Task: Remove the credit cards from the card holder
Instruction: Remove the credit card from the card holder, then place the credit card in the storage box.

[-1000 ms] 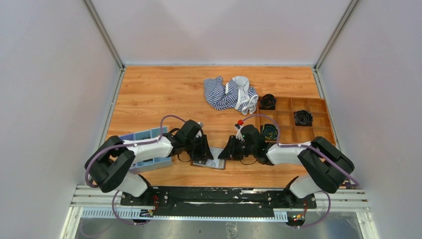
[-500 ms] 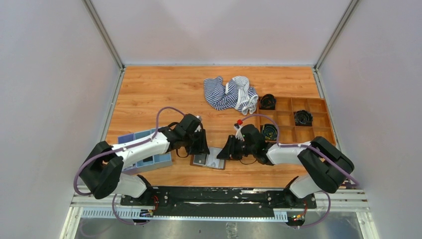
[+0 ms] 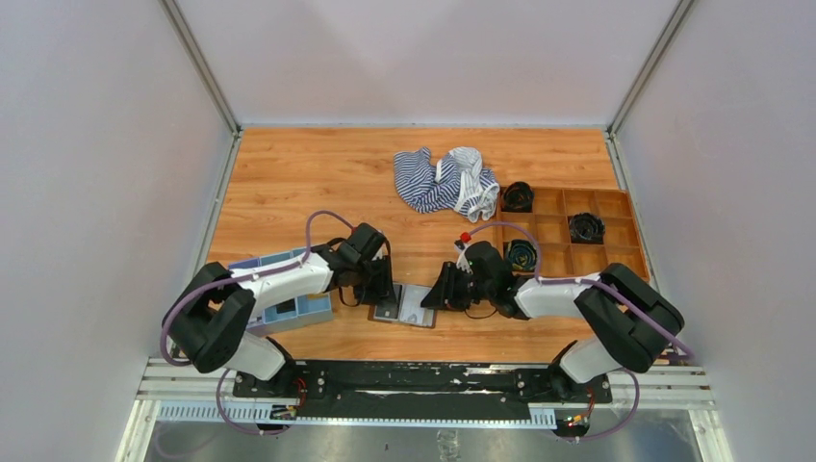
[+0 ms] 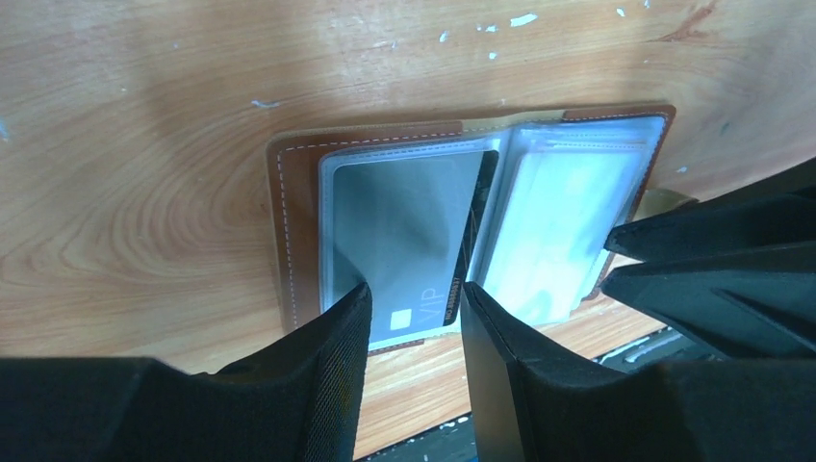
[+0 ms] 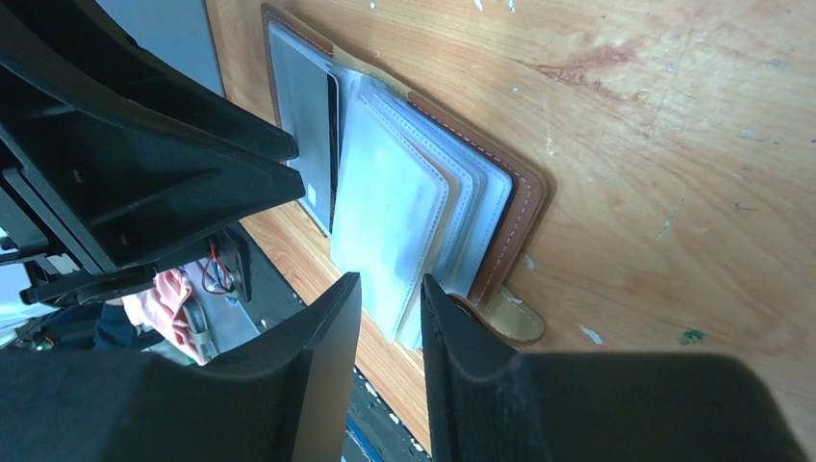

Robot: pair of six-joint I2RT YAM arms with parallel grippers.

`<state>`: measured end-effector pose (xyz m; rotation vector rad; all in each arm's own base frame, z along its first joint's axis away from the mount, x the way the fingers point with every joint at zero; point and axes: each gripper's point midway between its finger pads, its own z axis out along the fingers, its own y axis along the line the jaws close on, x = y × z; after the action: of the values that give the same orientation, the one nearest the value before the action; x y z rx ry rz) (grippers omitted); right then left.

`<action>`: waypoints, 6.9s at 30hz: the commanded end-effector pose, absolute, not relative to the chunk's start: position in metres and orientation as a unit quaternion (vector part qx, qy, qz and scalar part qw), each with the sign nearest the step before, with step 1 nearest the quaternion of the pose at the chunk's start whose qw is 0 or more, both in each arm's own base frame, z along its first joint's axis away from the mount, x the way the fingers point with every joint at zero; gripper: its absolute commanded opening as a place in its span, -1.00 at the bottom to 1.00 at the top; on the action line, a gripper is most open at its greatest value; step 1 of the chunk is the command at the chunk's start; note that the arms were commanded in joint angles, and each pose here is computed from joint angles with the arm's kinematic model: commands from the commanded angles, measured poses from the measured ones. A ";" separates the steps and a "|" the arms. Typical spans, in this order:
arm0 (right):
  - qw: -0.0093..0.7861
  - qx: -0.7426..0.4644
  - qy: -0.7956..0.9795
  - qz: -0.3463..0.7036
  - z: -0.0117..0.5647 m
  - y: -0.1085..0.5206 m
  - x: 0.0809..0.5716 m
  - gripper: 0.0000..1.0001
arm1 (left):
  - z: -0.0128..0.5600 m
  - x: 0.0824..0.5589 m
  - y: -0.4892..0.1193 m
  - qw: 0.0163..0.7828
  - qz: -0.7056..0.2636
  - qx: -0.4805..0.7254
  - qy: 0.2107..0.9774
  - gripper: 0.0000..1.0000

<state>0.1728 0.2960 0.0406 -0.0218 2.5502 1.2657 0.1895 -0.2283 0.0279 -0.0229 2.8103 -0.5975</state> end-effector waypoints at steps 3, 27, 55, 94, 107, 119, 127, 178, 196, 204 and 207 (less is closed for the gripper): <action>0.129 -0.005 0.896 0.425 0.026 0.292 0.164 -0.32 | 0.004 0.184 -0.226 0.112 -0.200 -0.008 0.973 -0.11; 0.134 -0.089 0.847 0.506 0.081 0.352 0.180 -0.35 | 0.065 0.206 -0.203 0.170 -0.166 -0.003 0.971 -0.09; 0.109 -0.047 0.896 0.428 0.020 0.349 0.175 -0.37 | 0.051 0.205 -0.190 0.134 -0.228 -0.047 0.963 -0.34; 0.115 0.136 0.908 0.380 -0.009 0.274 0.185 -1.00 | -0.019 0.183 -0.217 0.063 -0.201 -0.047 0.976 -1.00; 0.163 0.119 0.909 0.365 0.008 0.251 0.188 -0.99 | -0.024 0.181 -0.214 0.056 -0.192 -0.050 0.979 -1.00; 0.206 0.074 0.899 0.379 0.033 0.240 0.183 -1.00 | 0.029 0.202 -0.213 0.133 -0.200 -0.015 0.971 -0.69; 0.231 0.048 0.883 0.406 0.054 0.241 0.181 -0.99 | 0.079 0.210 -0.222 0.178 -0.244 -0.002 0.953 0.06; 0.291 0.020 0.755 0.588 0.175 0.284 0.196 -1.00 | 0.158 0.180 -0.302 0.132 -0.541 0.057 0.829 0.76; 0.274 0.034 0.764 0.583 0.154 0.288 0.200 -1.00 | 0.175 0.179 -0.304 0.136 -0.557 0.064 0.817 -0.08; 0.265 0.031 0.764 0.587 0.150 0.291 0.198 -1.00 | 0.171 0.183 -0.303 0.140 -0.551 0.048 0.821 -0.69; 0.262 0.029 0.765 0.587 0.149 0.291 0.197 -0.99 | 0.172 0.186 -0.304 0.143 -0.549 0.039 0.823 -0.81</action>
<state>0.2048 0.2854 0.1421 0.1337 2.0900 1.5323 0.1820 -0.2936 0.1463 0.0689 2.4714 -1.5143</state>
